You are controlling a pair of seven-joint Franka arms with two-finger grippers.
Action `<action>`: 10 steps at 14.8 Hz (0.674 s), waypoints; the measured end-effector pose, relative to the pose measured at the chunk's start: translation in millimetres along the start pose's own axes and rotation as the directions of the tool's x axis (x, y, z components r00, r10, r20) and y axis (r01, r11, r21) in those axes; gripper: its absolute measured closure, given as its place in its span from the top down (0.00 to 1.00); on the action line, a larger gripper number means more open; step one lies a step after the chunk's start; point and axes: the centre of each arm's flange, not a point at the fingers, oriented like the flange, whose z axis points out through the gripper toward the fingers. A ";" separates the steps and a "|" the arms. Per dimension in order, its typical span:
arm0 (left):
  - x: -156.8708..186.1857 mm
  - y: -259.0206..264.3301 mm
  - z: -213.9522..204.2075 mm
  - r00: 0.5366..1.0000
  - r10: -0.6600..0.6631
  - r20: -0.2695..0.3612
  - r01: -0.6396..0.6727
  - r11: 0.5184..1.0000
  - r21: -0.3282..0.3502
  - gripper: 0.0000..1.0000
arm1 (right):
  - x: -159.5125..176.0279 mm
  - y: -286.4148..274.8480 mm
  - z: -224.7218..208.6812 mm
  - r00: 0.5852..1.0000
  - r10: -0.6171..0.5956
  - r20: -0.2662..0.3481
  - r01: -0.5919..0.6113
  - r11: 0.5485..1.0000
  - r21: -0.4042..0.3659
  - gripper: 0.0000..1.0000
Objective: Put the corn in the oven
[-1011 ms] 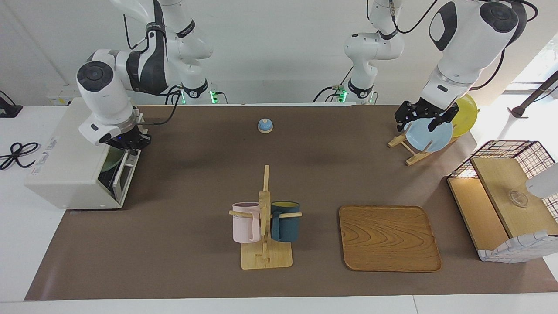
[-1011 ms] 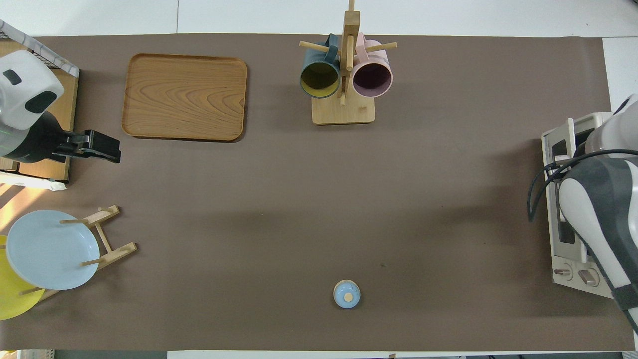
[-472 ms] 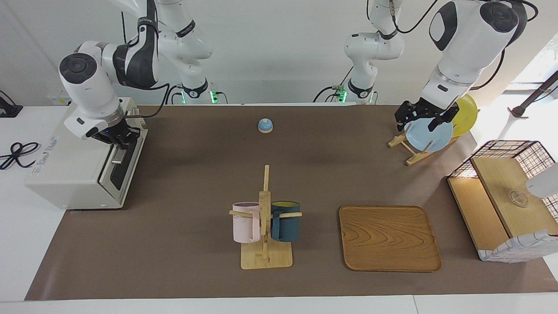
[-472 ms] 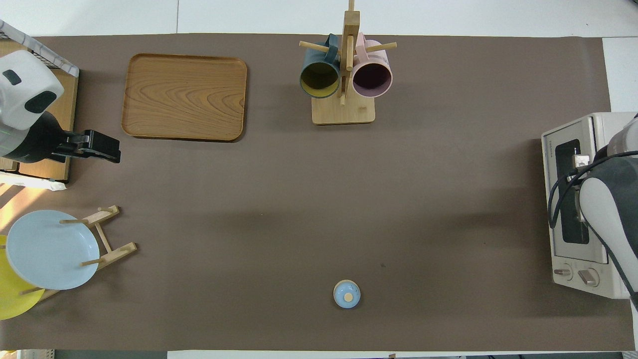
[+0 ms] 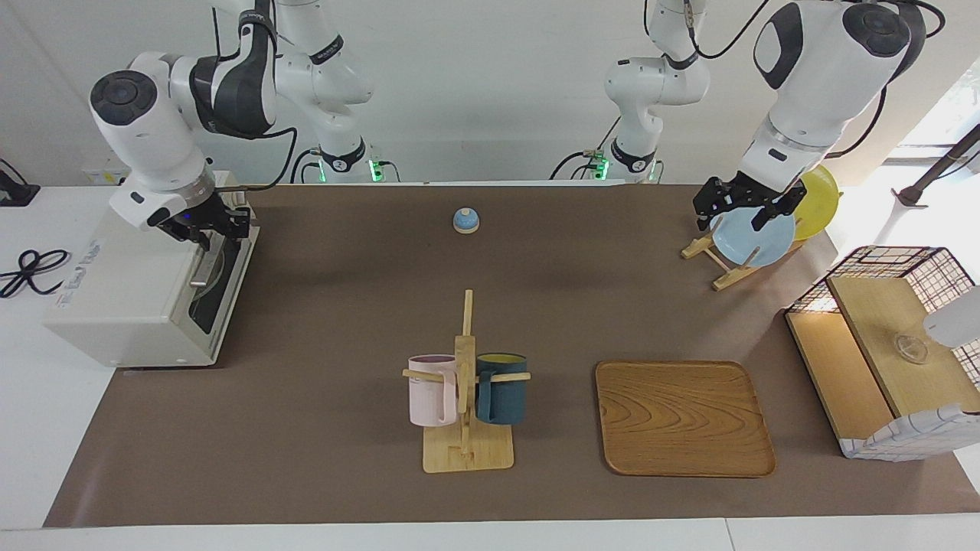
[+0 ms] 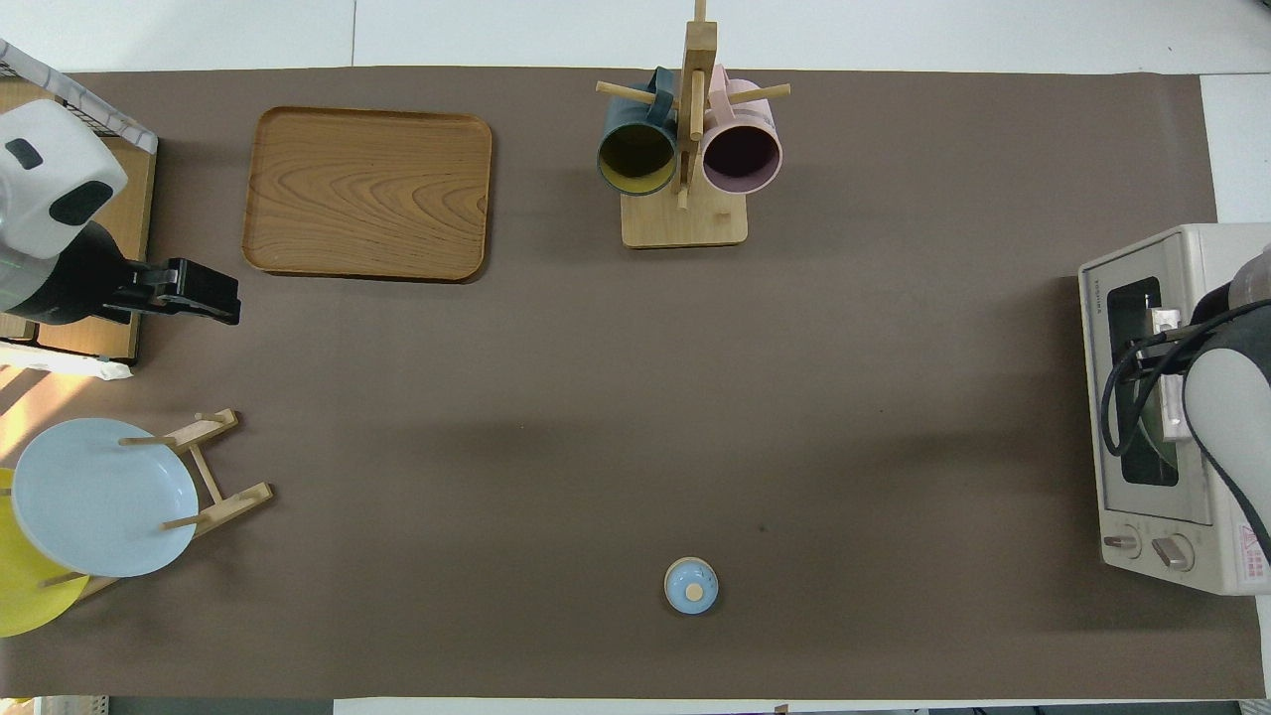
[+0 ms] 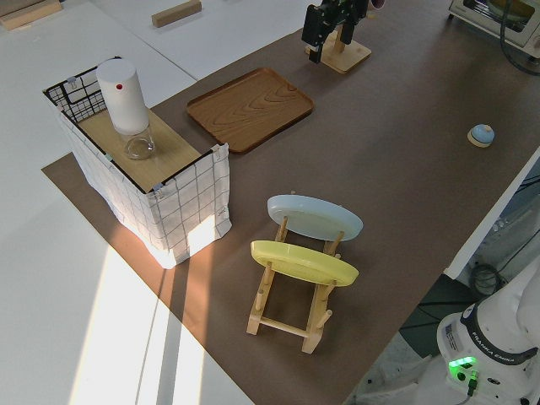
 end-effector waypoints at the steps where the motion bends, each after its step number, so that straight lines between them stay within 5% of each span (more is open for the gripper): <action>1: 0.0 0.0 0.0 1.000 0.000 0.000 0.000 1.000 0.000 1.00 | 1.2 -5.7 -9.4 1.000 0.000 -0.011 0.000 1.000 0.030 0.58; 5: 0.0 0.0 0.0 1.000 0.000 0.000 0.000 1.000 0.000 1.00 | 5.8 -42.7 -54.4 0.998 -0.044 -0.044 0.047 0.997 0.055 0.97; 10: 0.0 0.0 0.0 1.000 0.000 0.000 0.000 1.000 0.000 1.00 | 8.0 -69.9 -67.4 0.998 -0.051 -0.049 0.054 0.997 0.050 1.00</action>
